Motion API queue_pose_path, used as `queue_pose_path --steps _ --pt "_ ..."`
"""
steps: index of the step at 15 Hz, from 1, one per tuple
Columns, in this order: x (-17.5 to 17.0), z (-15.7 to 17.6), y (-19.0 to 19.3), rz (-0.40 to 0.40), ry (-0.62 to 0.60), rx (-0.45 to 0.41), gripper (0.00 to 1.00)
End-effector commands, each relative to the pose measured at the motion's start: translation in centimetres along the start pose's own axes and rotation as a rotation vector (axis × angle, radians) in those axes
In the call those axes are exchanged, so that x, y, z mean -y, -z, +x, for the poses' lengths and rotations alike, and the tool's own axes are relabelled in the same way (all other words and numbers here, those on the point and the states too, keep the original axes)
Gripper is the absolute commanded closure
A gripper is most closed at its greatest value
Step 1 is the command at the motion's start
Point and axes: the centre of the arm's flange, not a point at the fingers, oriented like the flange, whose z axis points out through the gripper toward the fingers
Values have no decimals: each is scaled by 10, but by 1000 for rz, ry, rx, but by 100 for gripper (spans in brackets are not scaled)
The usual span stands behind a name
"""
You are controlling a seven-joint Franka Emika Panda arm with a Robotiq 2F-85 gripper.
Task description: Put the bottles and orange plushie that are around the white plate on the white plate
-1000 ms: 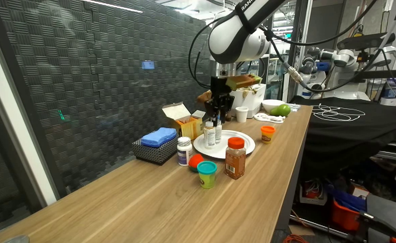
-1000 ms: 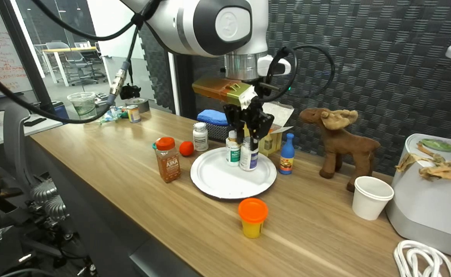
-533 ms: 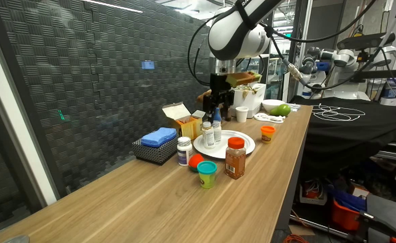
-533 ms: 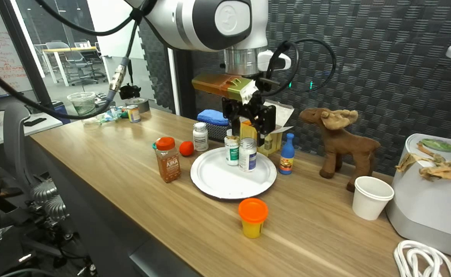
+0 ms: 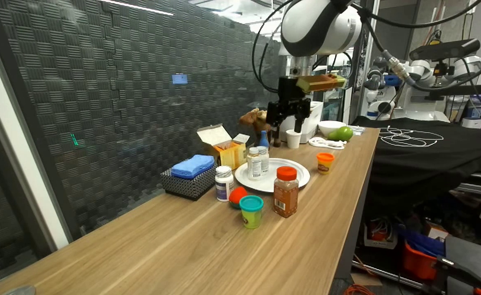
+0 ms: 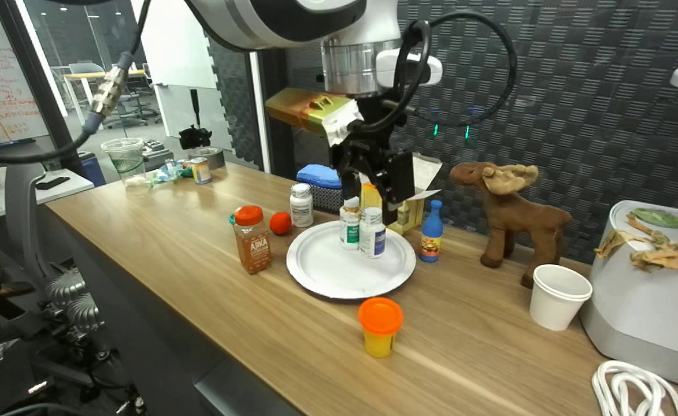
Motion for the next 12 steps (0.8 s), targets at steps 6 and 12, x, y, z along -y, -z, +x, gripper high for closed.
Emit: queue_pose_path --steps 6,12 --pt "-47 -78 -1 -99 -194 8 0" --pt "-71 -78 -20 -72 -223 23 0"
